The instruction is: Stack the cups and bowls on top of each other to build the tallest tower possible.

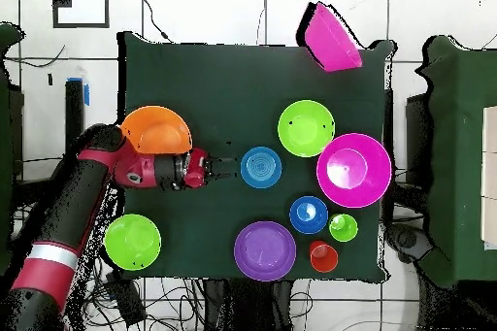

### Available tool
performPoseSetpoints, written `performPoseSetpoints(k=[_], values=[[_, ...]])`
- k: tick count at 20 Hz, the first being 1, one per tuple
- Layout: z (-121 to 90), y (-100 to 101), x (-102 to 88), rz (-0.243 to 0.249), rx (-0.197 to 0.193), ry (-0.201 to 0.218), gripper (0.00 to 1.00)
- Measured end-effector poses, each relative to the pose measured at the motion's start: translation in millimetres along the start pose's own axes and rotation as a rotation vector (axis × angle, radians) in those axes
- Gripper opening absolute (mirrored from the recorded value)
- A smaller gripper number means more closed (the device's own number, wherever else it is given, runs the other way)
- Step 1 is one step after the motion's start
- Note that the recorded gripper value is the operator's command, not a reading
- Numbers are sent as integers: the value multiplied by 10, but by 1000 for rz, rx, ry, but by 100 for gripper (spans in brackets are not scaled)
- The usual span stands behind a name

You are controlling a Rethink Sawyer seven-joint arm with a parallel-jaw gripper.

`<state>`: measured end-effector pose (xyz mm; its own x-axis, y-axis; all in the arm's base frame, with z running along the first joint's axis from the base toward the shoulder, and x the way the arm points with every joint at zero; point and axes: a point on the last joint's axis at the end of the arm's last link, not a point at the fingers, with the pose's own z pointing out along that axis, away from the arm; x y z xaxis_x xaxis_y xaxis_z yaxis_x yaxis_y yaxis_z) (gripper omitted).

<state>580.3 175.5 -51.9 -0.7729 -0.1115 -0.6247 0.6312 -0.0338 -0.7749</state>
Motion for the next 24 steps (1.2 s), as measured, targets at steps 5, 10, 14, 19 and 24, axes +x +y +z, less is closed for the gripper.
performPoseSetpoints(k=[5, 10, 14, 19, 24], values=[[-79, -12, 19, 19, -9, 1, 100], [-37, -101, -54, 20, -21, -55, 100], [158, -190, -365, 26, -79, -200, 100], [496, -401, -1353, 65, -313, -581, 100], [665, -696, -2321, 132, -680, -732, 100]])
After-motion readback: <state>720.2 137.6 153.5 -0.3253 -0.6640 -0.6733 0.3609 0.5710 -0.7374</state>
